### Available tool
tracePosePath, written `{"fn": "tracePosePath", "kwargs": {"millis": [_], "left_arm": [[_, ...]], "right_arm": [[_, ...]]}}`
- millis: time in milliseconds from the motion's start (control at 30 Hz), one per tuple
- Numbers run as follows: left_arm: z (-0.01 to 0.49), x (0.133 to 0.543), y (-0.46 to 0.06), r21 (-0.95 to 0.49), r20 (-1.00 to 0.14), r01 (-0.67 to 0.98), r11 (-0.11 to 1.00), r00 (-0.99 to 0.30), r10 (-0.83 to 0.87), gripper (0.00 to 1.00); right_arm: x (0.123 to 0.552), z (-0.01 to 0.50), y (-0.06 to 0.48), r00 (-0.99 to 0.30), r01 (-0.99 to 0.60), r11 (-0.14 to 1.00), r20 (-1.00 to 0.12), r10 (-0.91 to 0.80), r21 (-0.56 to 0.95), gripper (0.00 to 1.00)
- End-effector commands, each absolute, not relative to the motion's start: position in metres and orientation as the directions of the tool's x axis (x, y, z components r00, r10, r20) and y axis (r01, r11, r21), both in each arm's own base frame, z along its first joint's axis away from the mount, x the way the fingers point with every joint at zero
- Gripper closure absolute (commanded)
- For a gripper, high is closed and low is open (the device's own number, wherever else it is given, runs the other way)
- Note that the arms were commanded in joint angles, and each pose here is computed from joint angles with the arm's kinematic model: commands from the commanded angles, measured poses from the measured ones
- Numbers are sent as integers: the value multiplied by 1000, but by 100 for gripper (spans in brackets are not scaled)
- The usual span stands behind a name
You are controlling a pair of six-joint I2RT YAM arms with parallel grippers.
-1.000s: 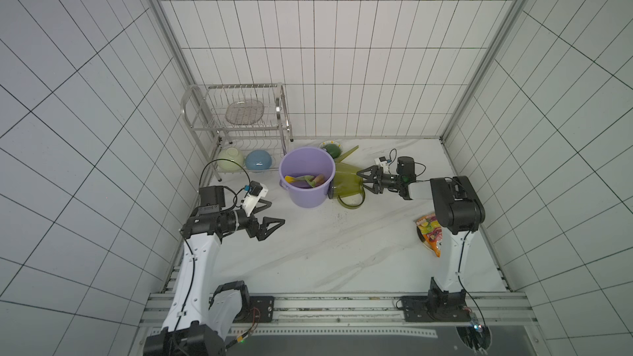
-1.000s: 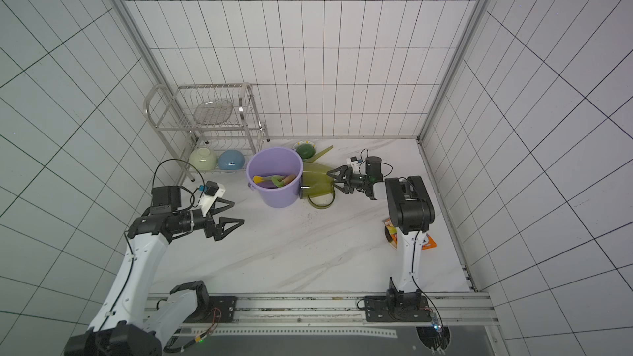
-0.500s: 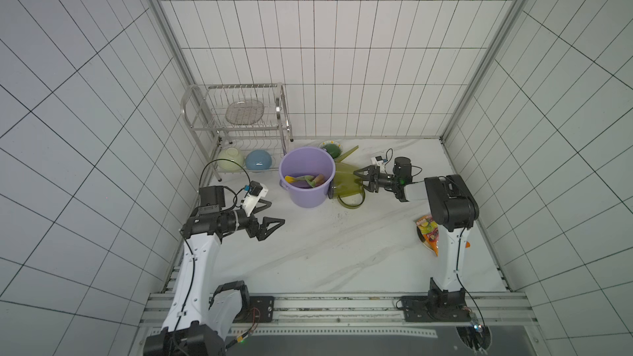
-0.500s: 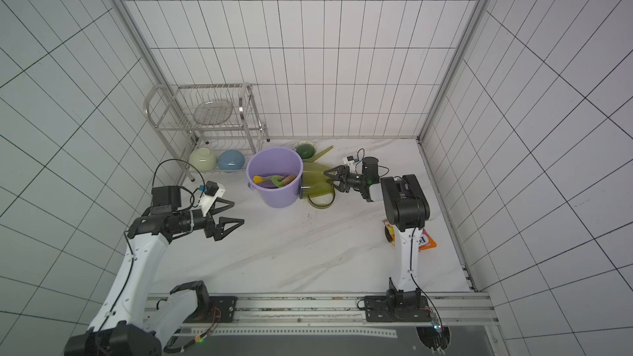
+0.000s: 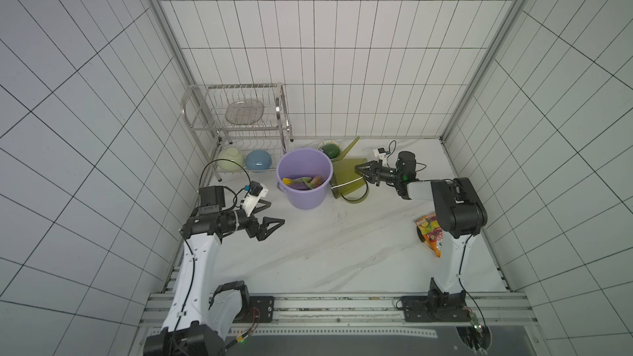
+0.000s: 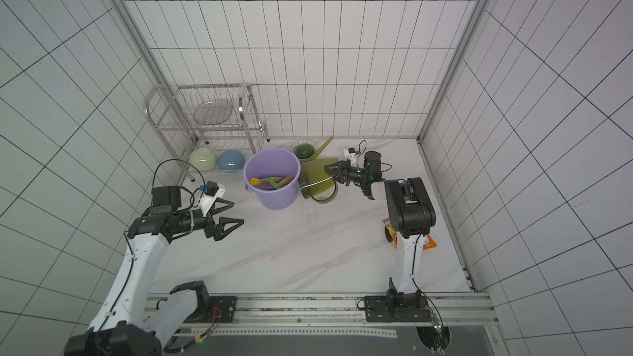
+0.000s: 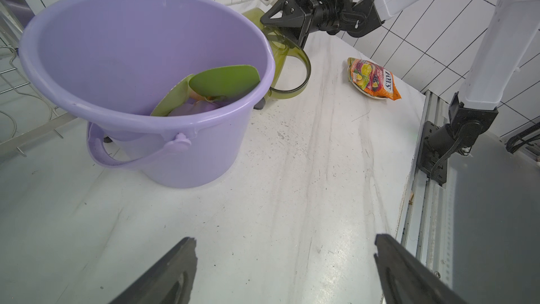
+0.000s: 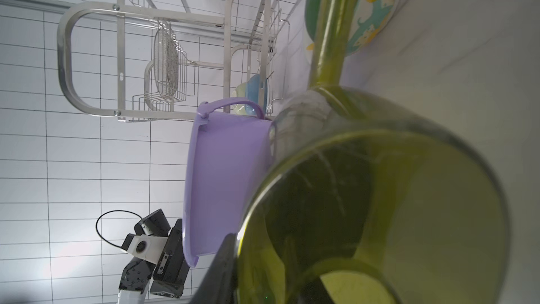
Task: Organize the gardening tools
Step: Adjust the gardening tool at the center of the board.
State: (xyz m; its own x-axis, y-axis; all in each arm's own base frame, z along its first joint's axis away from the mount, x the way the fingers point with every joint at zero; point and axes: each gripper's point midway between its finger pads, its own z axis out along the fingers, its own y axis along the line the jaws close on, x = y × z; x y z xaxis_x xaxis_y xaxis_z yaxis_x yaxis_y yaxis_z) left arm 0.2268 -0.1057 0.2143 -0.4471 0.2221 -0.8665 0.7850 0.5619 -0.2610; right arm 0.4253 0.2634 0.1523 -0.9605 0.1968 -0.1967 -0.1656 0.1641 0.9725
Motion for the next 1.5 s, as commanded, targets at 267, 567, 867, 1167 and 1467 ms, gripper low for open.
{"fn": "tracePosePath", "kwargs": {"millis": [267,567,867,1167,1467], "left_arm": [[216,233,-103,-242,-872,781,575,-435,224,5],[217,235,-102,-240,-872,777,582,-436,221,5],[213,234,-101,-233,-869,776,586,-437,233,5],[214,233,-101,-233,-871,777,585,-435,230,5],[213,228,-101,-219,-867,779,588,-432,249,5]], "right_arm": [[388,177,243,-937,-262,516,-343,66,816,93],[353,185,253,-899,-399,722,-395,-188,565,96],[331,189,253,-758,-647,651,-433,-489,398,95],[329,194,273,-651,-759,491,-501,-570,427,95],[343,184,282,-628,-777,458,-486,-608,433,94]]}}
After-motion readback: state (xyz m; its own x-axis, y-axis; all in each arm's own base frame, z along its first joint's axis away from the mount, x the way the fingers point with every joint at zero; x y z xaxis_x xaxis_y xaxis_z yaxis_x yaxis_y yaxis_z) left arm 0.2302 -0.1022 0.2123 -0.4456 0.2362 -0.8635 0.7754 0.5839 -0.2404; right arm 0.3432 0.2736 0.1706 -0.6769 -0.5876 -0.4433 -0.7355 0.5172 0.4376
